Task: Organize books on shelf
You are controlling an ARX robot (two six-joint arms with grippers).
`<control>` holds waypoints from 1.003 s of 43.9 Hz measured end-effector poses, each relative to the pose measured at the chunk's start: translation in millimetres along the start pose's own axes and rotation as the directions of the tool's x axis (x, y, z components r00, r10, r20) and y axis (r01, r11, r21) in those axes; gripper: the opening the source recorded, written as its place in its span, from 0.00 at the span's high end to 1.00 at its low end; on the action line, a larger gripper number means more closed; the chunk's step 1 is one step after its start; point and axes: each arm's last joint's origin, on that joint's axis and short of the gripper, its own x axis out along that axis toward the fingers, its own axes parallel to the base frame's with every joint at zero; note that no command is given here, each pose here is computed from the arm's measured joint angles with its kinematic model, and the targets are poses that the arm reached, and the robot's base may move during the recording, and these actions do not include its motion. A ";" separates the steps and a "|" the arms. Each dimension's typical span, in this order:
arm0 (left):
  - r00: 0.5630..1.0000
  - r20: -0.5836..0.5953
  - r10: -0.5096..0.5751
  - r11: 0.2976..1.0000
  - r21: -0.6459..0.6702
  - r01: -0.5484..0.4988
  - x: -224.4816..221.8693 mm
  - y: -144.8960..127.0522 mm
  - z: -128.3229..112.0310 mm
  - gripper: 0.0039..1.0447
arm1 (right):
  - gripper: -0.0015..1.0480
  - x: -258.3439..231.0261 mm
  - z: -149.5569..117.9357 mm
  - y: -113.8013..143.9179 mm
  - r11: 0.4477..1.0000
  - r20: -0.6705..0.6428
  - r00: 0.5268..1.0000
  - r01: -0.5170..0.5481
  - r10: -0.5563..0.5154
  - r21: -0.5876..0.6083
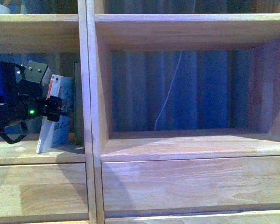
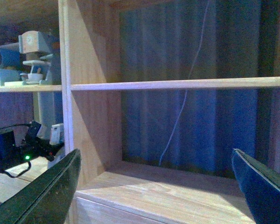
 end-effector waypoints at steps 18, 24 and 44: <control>0.998 -0.057 0.021 0.989 -0.147 -0.029 -37.5 14.8 2.1 0.07 | 0.07 0.0 0.0 0.0 1.000 -0.001 1.000 -0.001 0.001 0.000; 1.000 -0.018 -0.022 0.978 -0.209 0.018 -64.8 17.3 17.2 0.07 | 0.07 0.0 0.0 0.0 1.000 -0.001 1.000 -0.001 0.001 0.000; 1.000 0.008 -0.007 0.968 -0.251 0.009 -215.7 12.0 87.8 0.07 | 0.07 0.0 0.0 0.0 1.000 -0.001 1.000 -0.001 0.001 0.000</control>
